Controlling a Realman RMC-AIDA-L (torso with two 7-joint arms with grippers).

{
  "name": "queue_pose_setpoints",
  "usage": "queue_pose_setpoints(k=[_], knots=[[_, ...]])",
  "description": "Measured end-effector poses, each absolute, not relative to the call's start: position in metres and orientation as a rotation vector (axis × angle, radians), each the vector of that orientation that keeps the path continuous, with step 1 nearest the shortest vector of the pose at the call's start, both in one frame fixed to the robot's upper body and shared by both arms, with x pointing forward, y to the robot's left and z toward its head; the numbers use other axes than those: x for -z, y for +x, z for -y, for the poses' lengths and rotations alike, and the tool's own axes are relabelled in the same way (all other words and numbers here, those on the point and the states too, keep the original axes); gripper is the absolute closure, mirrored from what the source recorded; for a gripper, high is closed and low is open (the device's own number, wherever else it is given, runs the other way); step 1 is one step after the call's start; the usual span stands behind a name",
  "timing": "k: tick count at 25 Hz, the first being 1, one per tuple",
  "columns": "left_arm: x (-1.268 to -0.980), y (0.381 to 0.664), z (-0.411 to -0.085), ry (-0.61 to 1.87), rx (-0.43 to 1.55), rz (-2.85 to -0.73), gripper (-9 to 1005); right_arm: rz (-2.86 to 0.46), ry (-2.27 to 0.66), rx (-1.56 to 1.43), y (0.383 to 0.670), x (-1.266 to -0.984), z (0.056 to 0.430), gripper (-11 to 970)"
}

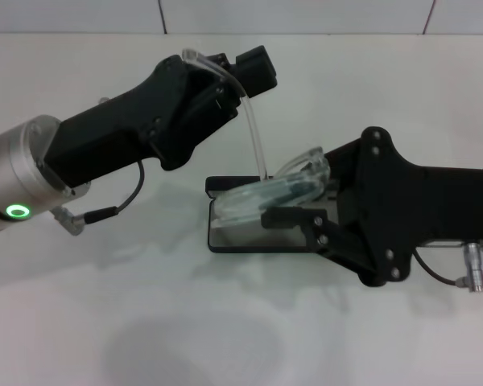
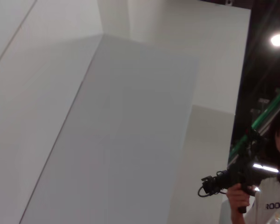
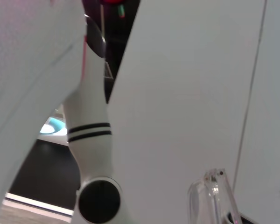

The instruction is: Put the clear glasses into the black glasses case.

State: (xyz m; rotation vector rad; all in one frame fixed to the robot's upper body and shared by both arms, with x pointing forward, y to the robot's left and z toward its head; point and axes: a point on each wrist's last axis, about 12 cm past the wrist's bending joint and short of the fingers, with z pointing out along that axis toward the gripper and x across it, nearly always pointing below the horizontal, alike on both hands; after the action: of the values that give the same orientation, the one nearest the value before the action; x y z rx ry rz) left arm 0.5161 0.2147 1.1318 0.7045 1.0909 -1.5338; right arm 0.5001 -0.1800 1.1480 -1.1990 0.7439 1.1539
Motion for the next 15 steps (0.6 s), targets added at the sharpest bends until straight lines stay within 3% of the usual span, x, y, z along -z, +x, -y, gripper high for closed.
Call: queue_pose_setpoints(k=[15], knots=[[-1.126,0.508,-0.198,0.806,1.587,-1.092,927,-0.791,-1.168,-1.109,0.506,-1.144,0.18,863]])
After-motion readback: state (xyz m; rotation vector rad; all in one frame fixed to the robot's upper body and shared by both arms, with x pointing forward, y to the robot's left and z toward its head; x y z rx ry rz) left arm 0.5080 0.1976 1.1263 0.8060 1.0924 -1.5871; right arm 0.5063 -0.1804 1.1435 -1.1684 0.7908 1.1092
